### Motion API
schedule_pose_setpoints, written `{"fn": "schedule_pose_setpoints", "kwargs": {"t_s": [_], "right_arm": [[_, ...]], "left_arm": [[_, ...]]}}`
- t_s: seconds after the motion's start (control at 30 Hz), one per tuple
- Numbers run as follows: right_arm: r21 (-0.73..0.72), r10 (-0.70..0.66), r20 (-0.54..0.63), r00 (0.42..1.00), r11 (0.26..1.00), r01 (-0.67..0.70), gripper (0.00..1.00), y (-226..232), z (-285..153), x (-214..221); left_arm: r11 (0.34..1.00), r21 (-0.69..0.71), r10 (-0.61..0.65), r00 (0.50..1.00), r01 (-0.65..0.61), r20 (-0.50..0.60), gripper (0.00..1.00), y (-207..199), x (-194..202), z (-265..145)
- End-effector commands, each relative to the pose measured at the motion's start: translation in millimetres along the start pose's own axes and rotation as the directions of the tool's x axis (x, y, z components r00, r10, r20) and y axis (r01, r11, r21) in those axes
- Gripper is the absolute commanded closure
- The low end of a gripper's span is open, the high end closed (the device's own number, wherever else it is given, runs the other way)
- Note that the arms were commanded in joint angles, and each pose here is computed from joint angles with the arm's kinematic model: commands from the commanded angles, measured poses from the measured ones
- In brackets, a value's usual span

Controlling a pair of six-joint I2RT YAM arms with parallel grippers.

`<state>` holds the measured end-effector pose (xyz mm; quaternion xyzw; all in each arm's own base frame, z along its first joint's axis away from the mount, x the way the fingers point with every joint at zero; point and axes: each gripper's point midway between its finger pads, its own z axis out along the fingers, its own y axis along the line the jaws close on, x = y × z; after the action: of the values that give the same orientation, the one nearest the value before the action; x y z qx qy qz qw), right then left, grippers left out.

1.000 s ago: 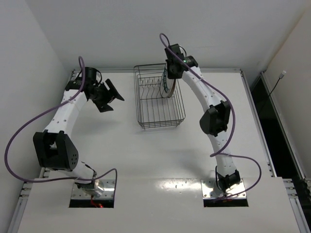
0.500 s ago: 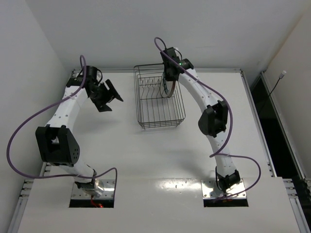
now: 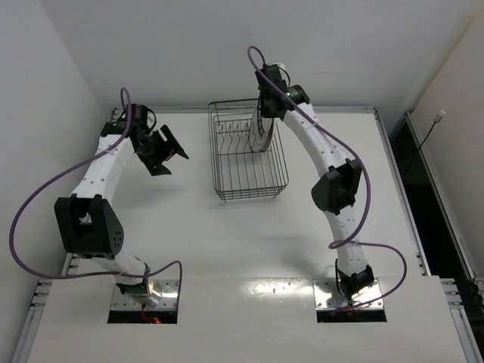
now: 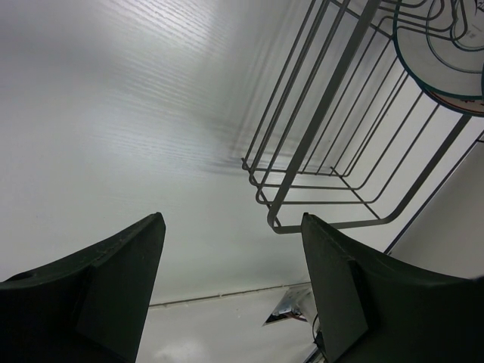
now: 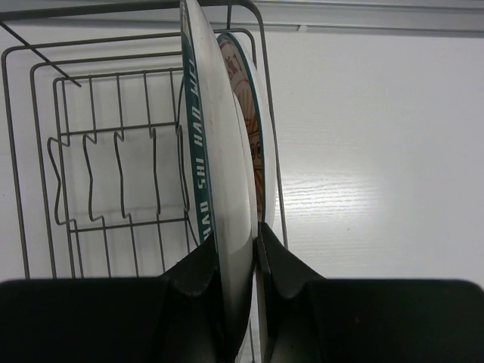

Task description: Load the plates into the dish rack

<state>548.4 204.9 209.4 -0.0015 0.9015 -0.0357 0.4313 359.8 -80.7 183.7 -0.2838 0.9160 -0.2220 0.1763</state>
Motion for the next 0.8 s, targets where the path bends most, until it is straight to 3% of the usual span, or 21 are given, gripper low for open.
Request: {"fn": "schedule_pose_setpoints", "kwargs": {"t_s": [0.0, 0.37, 0.63, 0.77], "right_arm": [[-0.04, 0.057, 0.101, 0.993, 0.998, -0.053, 1.0, 3, -25, -36], [-0.12, 0.06, 0.063, 0.996, 0.991, -0.052, 1.0, 23, -11, -24], [-0.106, -0.024, -0.107, 0.994, 0.994, 0.012, 1.0, 33, 40, 49], [-0.124, -0.036, -0.142, 0.989, 0.992, 0.018, 1.0, 39, 52, 65]], "left_arm": [[1.0, 0.013, -0.003, 1.0, 0.003, 0.018, 0.3, -2, -2, -7], [1.0, 0.019, 0.0, 1.0, 0.0, 0.025, 0.3, -4, -4, -9], [1.0, 0.012, 0.0, 1.0, 0.0, 0.03, 0.3, -3, -5, -8], [1.0, 0.011, 0.0, 1.0, 0.0, 0.03, 0.3, -3, -5, -8]]}}
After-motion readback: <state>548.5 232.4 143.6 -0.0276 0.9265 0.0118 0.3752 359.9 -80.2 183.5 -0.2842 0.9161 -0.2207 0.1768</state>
